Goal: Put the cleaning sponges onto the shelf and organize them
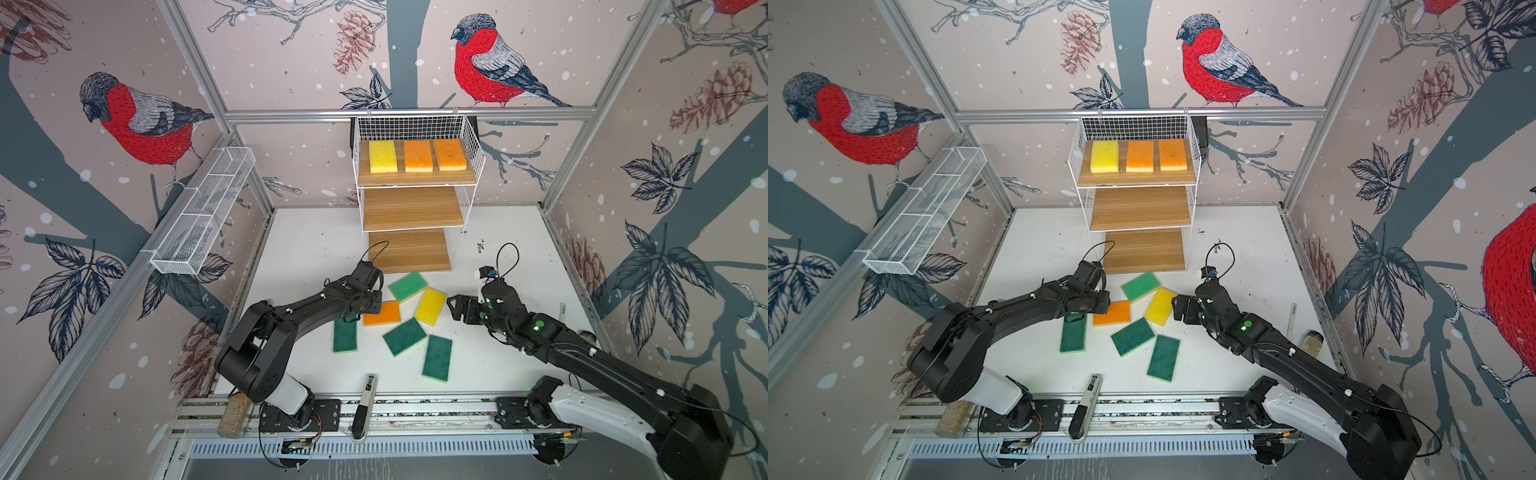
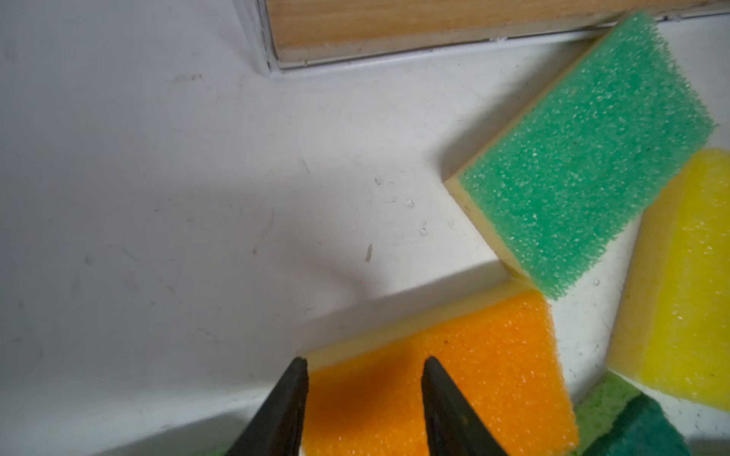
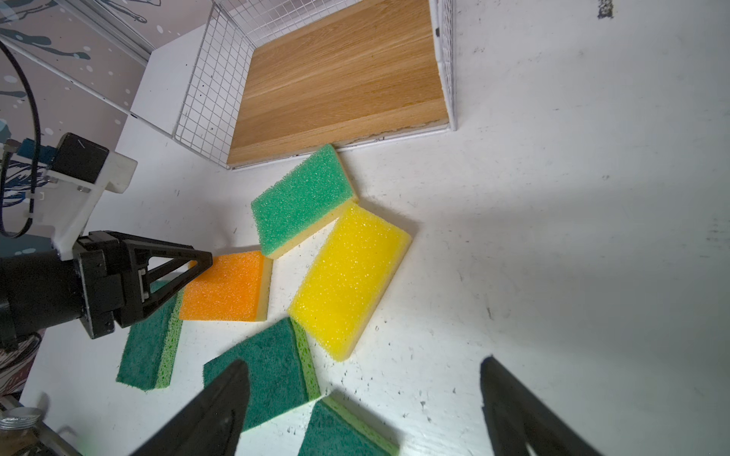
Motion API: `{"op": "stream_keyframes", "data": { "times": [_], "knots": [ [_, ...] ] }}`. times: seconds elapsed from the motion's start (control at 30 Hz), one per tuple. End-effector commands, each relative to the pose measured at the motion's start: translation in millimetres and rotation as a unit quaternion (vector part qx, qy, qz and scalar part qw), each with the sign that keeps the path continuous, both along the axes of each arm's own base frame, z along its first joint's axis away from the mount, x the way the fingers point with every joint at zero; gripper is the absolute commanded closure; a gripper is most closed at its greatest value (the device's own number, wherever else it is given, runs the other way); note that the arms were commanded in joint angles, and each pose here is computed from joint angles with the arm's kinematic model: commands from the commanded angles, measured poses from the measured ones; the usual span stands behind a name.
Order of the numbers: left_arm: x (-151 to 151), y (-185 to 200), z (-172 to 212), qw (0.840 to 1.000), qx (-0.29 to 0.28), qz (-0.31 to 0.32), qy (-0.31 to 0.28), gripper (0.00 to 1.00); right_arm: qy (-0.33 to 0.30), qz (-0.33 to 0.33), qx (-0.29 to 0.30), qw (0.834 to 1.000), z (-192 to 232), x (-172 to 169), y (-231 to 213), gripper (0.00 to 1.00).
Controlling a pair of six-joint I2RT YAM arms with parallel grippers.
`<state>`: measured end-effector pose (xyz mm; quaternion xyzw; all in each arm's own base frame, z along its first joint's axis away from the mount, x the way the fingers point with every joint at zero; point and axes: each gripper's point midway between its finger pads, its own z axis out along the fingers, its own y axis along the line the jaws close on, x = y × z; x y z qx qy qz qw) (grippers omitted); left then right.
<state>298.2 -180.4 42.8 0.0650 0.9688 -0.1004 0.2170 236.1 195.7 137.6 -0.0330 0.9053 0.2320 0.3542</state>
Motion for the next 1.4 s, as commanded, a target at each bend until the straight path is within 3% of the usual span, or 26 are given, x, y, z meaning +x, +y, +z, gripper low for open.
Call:
{"op": "stream_keyframes", "data": {
  "times": [0.0,0.4,0.5,0.6,0.83,1.37],
  "knots": [
    [-11.1,3.1,-2.5,1.0,-0.006,0.008,0.022,0.51,0.0,-0.002,0.004,1.0,0.0,0.6,0.5,0.09],
    [-43.8,-8.8,0.8,0.995,-0.056,-0.026,0.072,0.52,-0.005,-0.006,0.011,1.0,3.2,-1.8,-2.5,0.09],
    [-51.2,-6.0,2.1,0.995,-0.053,-0.035,0.076,0.46,-0.004,-0.006,0.011,1.0,2.5,-2.4,-3.0,0.09],
    [-54.6,2.6,6.2,0.997,-0.018,-0.042,0.063,0.34,-0.004,-0.006,0.013,1.0,1.7,-3.0,-2.9,0.09],
    [-59.7,-4.2,26.1,0.992,0.05,-0.112,0.024,0.23,-0.005,-0.004,0.016,1.0,2.9,-3.0,-1.6,0.09],
    [-42.0,-8.8,5.1,0.967,0.16,-0.192,0.054,0.14,-0.031,0.002,0.036,0.999,5.9,-7.3,-5.4,0.08]
  ]
}}
